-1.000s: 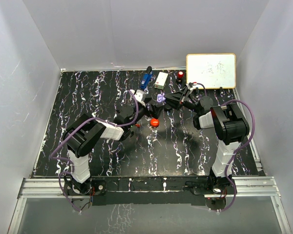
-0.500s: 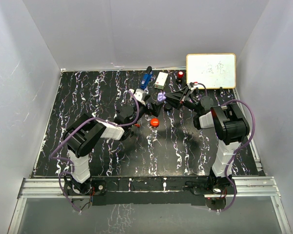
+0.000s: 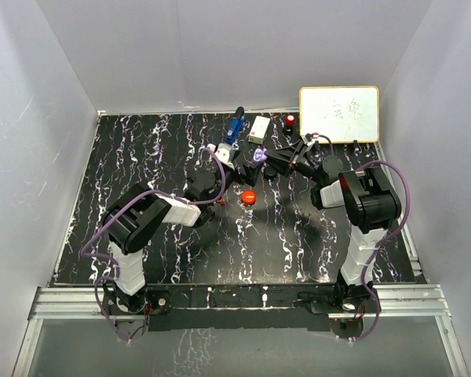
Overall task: Insert the wireless bluetooth earbuds into the charging case
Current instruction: Close the charging case.
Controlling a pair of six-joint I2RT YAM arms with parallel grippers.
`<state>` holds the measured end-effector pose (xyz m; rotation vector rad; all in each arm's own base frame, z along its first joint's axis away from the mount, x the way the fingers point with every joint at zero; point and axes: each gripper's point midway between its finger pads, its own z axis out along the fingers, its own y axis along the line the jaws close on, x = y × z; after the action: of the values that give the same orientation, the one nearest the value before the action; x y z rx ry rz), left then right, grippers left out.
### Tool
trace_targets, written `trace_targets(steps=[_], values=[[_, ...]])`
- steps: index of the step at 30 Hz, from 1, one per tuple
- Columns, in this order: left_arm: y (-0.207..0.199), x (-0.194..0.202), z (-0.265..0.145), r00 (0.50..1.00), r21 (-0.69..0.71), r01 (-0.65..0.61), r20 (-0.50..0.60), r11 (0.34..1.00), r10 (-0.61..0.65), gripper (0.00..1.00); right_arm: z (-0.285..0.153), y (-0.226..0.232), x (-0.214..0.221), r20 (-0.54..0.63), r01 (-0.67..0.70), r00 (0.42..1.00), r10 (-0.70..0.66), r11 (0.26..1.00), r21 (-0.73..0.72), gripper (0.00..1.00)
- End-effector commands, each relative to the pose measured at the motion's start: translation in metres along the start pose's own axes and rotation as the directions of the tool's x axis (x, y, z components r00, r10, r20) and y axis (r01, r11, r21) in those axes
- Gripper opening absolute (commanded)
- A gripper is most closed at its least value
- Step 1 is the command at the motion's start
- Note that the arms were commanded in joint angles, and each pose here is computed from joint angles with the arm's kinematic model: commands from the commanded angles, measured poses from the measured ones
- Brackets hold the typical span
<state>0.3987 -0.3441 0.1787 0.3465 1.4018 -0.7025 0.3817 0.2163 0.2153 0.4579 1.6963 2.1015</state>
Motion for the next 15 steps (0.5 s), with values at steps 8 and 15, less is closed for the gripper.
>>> trace_targets(steps=[8, 15], values=[[0.022, -0.054, -0.005, 0.984, -0.129, -0.073, 0.153, 0.989, 0.093, 0.99, -0.011, 0.052, 0.034, -0.050, 0.264, 0.958, -0.281, 0.940, -0.214, 0.00], [0.038, -0.068, -0.021, 0.979, -0.221, -0.052, 0.182, 0.974, 0.094, 0.99, -0.011, 0.043, 0.029, -0.043, 0.259, 0.962, -0.271, 0.949, -0.180, 0.00]])
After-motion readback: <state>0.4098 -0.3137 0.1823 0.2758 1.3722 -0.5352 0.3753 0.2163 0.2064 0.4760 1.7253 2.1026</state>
